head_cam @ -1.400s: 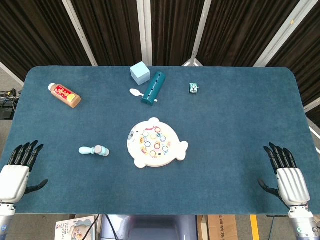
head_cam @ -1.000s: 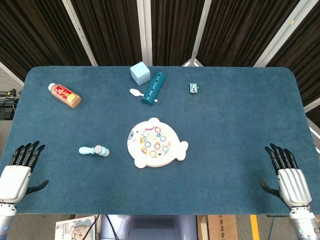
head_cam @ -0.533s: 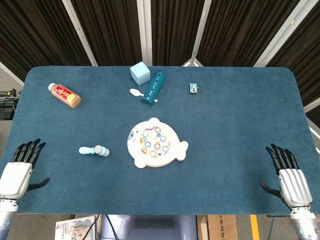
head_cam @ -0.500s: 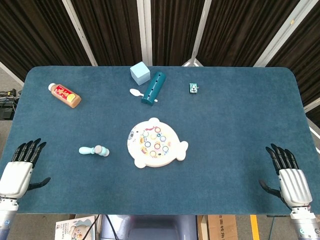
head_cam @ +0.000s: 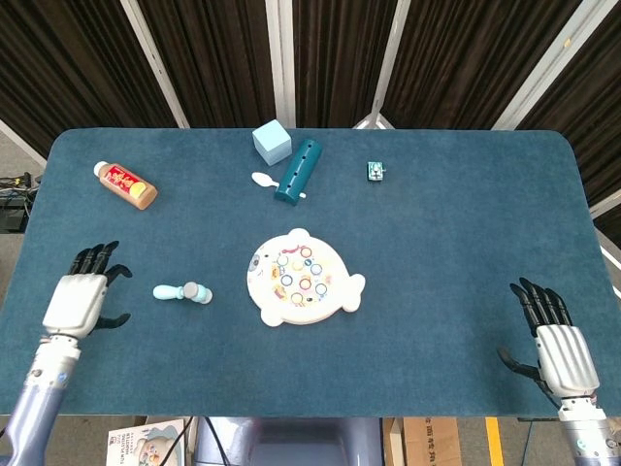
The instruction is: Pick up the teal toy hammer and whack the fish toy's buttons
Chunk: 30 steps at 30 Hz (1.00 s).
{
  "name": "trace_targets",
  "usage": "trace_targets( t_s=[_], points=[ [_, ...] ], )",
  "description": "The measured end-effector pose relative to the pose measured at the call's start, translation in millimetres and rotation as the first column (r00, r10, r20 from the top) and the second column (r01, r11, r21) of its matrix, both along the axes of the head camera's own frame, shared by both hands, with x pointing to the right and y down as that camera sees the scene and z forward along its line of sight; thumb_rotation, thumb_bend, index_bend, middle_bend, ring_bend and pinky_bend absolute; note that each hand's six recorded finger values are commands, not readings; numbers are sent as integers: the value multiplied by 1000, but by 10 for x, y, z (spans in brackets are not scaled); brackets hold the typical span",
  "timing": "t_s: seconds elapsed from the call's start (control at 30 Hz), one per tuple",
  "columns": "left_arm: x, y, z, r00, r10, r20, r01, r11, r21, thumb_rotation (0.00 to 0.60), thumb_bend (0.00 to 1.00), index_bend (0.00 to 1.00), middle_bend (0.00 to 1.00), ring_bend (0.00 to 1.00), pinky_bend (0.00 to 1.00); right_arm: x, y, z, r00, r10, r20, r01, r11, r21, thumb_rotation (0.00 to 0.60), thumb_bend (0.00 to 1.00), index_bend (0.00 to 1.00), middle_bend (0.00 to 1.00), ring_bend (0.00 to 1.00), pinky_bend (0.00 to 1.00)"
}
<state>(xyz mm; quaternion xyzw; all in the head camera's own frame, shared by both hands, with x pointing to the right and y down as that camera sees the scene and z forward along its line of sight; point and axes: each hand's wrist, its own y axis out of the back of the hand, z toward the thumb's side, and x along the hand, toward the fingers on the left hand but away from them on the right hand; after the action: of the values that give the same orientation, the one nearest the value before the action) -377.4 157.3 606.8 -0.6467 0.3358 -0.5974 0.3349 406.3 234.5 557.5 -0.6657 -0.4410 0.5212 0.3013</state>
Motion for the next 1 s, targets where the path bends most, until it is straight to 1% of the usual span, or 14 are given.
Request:
trace_targets(
  t_s=[0.13, 0.23, 0.33, 0.57, 0.8, 1.0],
  points=[
    [199, -85, 143, 1000, 19, 11, -19, 999, -32, 600, 302, 456, 57, 0, 0, -1, -4, 5, 1000, 3, 6, -3, 1000, -3, 600, 240, 0, 0, 0, 0],
    [296, -123, 224, 999, 27, 16, -27, 999, -44, 600, 354, 461, 58, 0, 0, 1, -5, 8, 1000, 6, 11, -6, 1000, -6, 600, 241, 0, 0, 0, 0],
    [365, -151, 287, 999, 31, 21, -30, 998, -54, 600, 383, 464, 59, 0, 0, 4, -8, 8, 1000, 9, 14, -9, 1000, -8, 600, 240, 0, 0, 0, 0],
    [530, -187, 432, 998, 57, 42, -53, 995, -82, 600, 403, 471, 61, 0, 0, 18, -17, 12, 1000, 19, 23, -19, 1000, -11, 600, 241, 0, 0, 0, 0],
    [641, -208, 566, 996, 65, 57, -59, 993, -104, 600, 414, 483, 65, 0, 0, 17, -18, 10, 999, 21, 30, -21, 1000, -13, 600, 241, 0, 0, 0, 0],
    [720, -186, 660, 996, 71, 58, -63, 990, -126, 600, 442, 489, 66, 0, 0, 22, -20, 14, 999, 25, 32, -25, 1000, -16, 600, 240, 0, 0, 0, 0]
  ],
)
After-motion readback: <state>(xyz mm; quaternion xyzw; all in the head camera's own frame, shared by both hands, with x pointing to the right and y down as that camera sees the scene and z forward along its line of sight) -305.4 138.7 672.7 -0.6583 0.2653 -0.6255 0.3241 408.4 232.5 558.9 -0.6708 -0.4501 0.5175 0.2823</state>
